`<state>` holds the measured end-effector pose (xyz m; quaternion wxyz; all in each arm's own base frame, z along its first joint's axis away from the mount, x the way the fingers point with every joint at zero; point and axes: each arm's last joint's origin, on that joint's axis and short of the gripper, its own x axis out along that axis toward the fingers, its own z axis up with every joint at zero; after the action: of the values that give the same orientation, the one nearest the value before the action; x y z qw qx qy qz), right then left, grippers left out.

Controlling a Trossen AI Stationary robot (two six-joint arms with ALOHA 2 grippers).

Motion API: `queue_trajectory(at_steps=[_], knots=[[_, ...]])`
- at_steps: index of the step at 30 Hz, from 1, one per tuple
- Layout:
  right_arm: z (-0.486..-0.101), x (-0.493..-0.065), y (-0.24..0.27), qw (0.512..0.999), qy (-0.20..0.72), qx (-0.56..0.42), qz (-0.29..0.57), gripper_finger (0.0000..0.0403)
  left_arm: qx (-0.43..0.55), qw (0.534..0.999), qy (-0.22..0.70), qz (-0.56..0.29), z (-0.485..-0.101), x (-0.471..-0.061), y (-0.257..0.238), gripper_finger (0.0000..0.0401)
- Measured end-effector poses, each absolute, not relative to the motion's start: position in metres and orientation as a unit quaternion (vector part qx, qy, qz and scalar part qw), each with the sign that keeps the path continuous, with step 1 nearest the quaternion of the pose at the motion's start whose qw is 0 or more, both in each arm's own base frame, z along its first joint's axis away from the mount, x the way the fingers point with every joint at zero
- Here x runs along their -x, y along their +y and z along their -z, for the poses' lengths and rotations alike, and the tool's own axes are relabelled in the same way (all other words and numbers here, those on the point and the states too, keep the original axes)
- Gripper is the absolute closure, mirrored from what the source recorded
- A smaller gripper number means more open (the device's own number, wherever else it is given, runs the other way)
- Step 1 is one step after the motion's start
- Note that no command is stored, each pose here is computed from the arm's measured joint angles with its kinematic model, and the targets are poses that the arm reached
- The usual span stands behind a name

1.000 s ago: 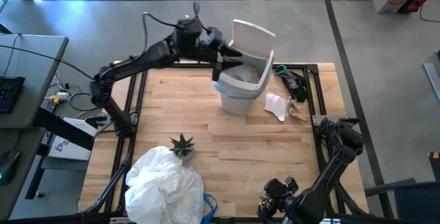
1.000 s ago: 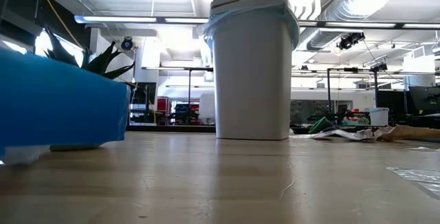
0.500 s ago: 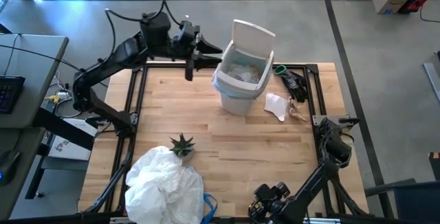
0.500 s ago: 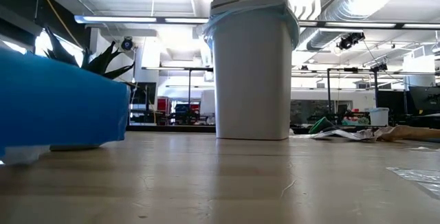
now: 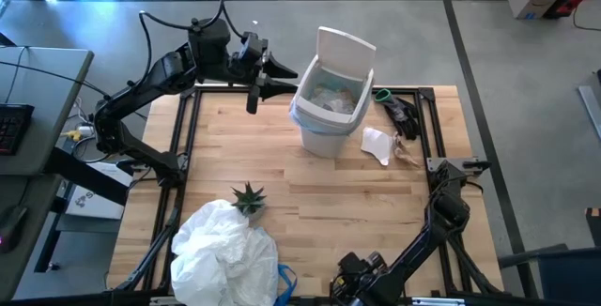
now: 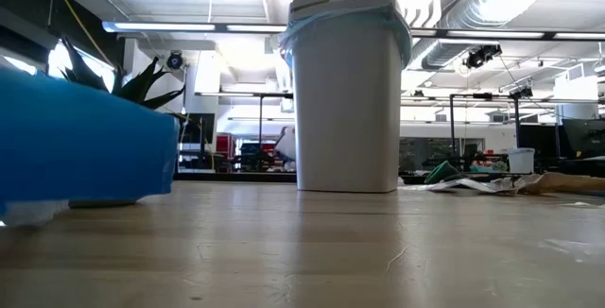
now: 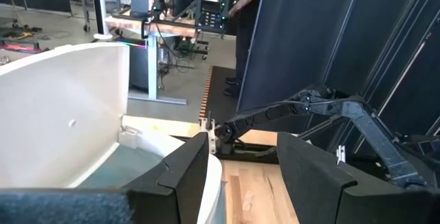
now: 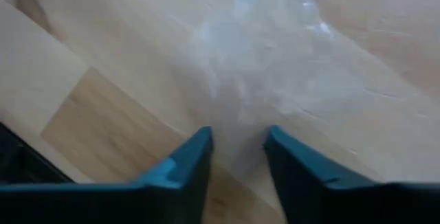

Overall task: Place trash/remove bag and relplace
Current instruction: Put the transparent plastic into the trash bin

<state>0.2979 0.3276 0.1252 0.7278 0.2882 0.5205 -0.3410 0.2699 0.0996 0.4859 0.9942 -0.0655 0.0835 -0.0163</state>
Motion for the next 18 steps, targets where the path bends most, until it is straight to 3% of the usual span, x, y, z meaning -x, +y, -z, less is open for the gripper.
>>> queue_trajectory(at_steps=[5, 13, 18], knots=[[-0.124, -0.299, 0.328, 0.726, 0.525, -0.291, 0.335, 0.0387, 0.067, 0.994, 0.087, 0.017, -0.485, -0.270, 0.099, 0.0242], [-0.135, -0.303, 0.318, 0.710, 0.538, -0.295, 0.345, 0.0401, 0.061, 0.994, 0.085, 0.018, -0.488, -0.263, 0.097, 0.0242], [-0.174, -0.299, 0.288, 0.721, 0.520, -0.247, 0.385, 0.0403, 0.052, 0.994, 0.095, 0.018, -0.490, -0.255, 0.093, 0.0242]])
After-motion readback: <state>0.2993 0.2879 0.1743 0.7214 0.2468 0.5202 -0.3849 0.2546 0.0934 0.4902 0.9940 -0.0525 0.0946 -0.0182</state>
